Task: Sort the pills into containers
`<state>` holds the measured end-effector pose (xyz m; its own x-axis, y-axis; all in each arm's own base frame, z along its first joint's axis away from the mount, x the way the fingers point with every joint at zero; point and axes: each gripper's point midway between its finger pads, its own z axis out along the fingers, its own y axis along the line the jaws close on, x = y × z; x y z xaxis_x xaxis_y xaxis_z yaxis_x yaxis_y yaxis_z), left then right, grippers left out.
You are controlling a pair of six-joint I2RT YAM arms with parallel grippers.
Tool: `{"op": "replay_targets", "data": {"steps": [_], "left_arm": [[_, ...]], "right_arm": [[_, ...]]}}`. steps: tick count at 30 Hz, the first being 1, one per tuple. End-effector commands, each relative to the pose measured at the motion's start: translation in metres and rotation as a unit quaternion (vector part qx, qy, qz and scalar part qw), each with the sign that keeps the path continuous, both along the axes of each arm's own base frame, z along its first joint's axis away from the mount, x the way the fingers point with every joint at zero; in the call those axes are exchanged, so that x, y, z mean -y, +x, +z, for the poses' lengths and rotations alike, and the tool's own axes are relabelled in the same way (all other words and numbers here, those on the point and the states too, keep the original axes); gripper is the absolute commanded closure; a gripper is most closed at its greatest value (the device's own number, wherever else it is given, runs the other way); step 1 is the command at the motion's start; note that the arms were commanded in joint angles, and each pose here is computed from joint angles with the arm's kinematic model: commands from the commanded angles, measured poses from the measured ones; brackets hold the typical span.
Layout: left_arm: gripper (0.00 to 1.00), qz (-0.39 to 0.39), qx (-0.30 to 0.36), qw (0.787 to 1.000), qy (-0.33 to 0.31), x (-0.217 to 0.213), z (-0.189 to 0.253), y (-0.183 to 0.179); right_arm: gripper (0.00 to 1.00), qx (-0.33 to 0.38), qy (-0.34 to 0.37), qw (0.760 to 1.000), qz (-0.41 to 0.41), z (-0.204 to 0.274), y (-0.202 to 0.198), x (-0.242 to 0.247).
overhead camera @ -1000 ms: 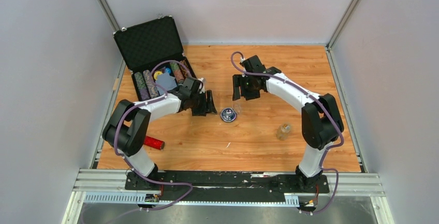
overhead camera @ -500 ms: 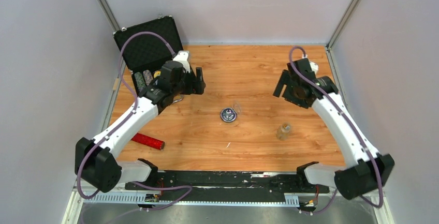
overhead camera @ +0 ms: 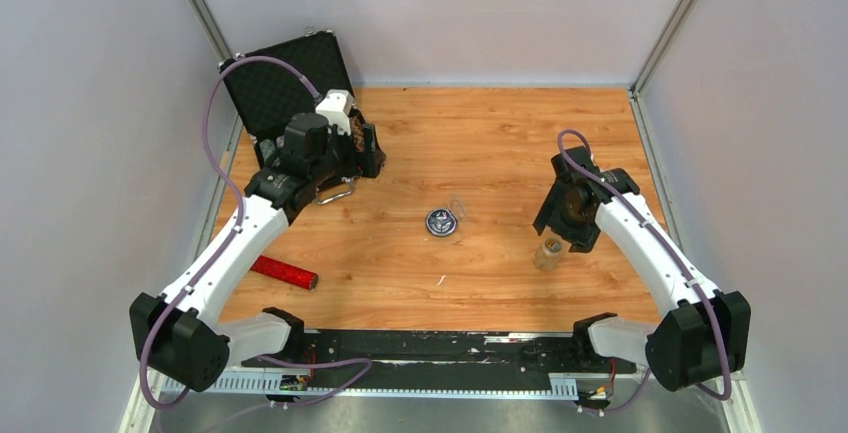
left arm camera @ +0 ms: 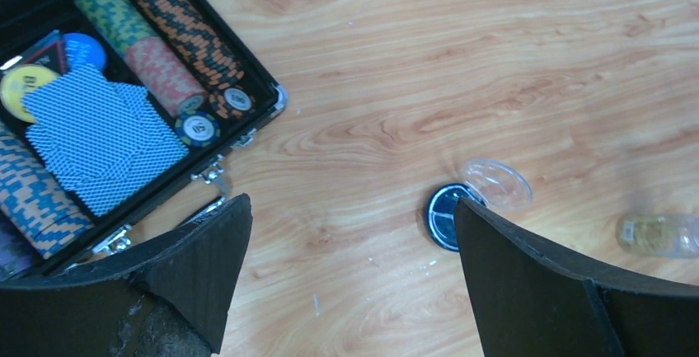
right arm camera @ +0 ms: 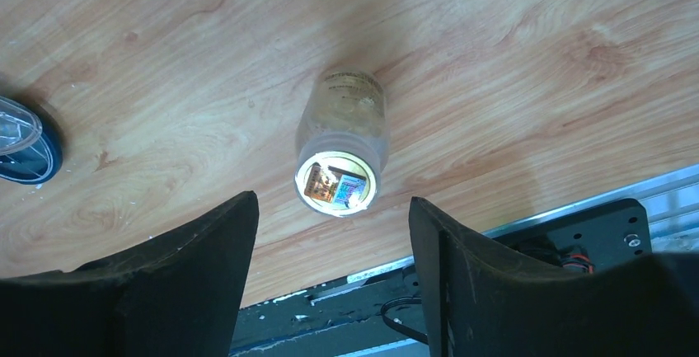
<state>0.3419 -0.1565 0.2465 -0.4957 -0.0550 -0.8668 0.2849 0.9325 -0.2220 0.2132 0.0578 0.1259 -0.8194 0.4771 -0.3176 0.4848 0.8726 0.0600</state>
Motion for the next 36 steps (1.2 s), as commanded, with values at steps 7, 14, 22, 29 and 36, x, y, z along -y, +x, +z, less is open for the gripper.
{"op": "replay_targets", "data": {"steps": [7,14,22,29,36], "left_arm": [[0.00,-0.063,0.011,0.997,-0.041,0.019,0.002,-0.018],[0.01,-0.069,0.011,0.996,-0.048,0.021,0.000,-0.021],[0.02,-0.090,0.013,0.994,-0.054,0.028,-0.001,-0.022],[0.04,-0.155,0.011,0.985,-0.081,0.049,-0.007,-0.031],[0.08,-0.270,0.002,0.957,-0.108,0.088,-0.012,-0.052]], "right_arm": [[0.34,-0.013,0.028,0.999,-0.020,-0.016,0.007,-0.009],[0.41,-0.025,0.038,0.999,-0.019,-0.025,0.007,-0.014],[0.57,-0.030,0.041,0.999,-0.008,-0.028,0.006,-0.016],[0.82,-0.004,0.066,0.997,0.032,-0.009,0.018,-0.027],[0.85,0.083,0.203,0.963,0.154,0.059,0.039,-0.083]]}}
